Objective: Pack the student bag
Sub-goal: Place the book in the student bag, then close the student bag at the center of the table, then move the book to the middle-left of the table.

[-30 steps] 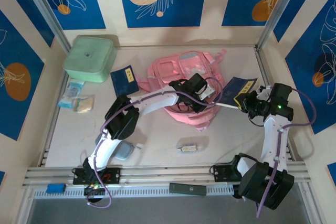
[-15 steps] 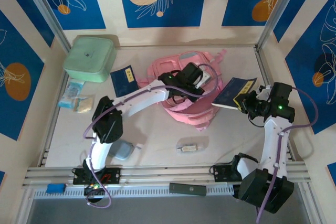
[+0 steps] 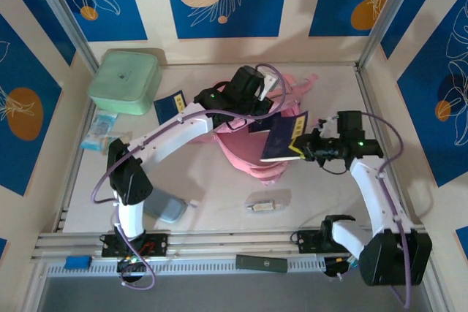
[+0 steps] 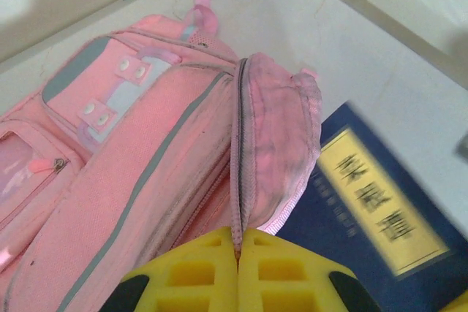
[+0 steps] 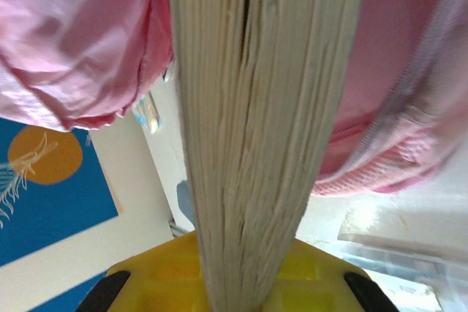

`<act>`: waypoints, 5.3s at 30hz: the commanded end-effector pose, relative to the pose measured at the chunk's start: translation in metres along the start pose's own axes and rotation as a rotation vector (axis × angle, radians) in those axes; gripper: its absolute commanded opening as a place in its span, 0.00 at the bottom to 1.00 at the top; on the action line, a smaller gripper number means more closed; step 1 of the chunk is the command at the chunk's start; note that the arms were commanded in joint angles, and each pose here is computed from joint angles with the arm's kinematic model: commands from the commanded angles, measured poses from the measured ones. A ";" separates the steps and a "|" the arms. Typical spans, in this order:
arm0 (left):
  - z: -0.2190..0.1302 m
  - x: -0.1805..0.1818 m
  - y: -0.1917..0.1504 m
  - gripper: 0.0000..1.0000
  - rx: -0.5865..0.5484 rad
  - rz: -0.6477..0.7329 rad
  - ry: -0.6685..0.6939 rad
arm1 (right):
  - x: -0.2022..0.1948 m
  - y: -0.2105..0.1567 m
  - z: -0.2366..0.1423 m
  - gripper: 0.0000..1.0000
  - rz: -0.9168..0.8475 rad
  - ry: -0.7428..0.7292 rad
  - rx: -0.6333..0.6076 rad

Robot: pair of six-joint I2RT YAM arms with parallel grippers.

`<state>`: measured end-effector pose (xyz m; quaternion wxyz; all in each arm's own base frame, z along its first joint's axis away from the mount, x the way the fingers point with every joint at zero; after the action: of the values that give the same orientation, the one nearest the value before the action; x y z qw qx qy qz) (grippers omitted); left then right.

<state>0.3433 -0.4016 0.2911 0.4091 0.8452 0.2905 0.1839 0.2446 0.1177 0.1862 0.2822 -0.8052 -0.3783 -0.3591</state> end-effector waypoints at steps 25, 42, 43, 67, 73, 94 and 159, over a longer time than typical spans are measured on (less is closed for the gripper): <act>-0.066 0.006 0.062 0.00 -0.264 -0.053 0.001 | -0.018 0.097 0.058 0.40 -0.062 -0.048 -0.123; -0.069 0.001 0.061 0.00 -0.262 -0.053 -0.031 | -0.027 0.072 0.087 0.03 -0.047 -0.173 -0.231; -0.069 0.002 0.061 0.00 -0.262 -0.053 -0.030 | -0.023 0.081 0.089 0.00 -0.069 -0.169 -0.262; -0.068 -0.019 0.031 0.38 -0.161 -0.090 -0.170 | -0.013 0.042 -0.009 0.14 -0.298 -0.182 -0.411; -0.098 -0.008 0.005 0.52 -0.166 -0.179 -0.154 | 0.013 0.023 -0.026 0.28 -0.395 -0.138 -0.373; -0.117 0.181 -0.251 0.65 0.152 -0.898 0.288 | 0.119 -0.046 0.201 0.50 -0.638 -0.260 0.087; -0.061 0.201 -0.357 0.39 0.222 -1.158 0.219 | 0.108 -0.066 0.373 0.21 -0.737 -0.352 0.237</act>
<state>0.3576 -0.0536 0.0480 0.3259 0.5493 0.7694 -0.0059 0.4041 0.4627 0.0513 0.1309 -0.6444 -0.7072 -0.2599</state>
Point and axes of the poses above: each hand's point on the last joint's axis, 136 mm out from that joint toward the fingers, its own z axis out along the fingers, its own x axis along the line the jaws close on, y = z × x, the point moved 2 cm from there along -z, back along the fingers, and after that the axes turned 11 degrees about z, right-handed, at the moved point
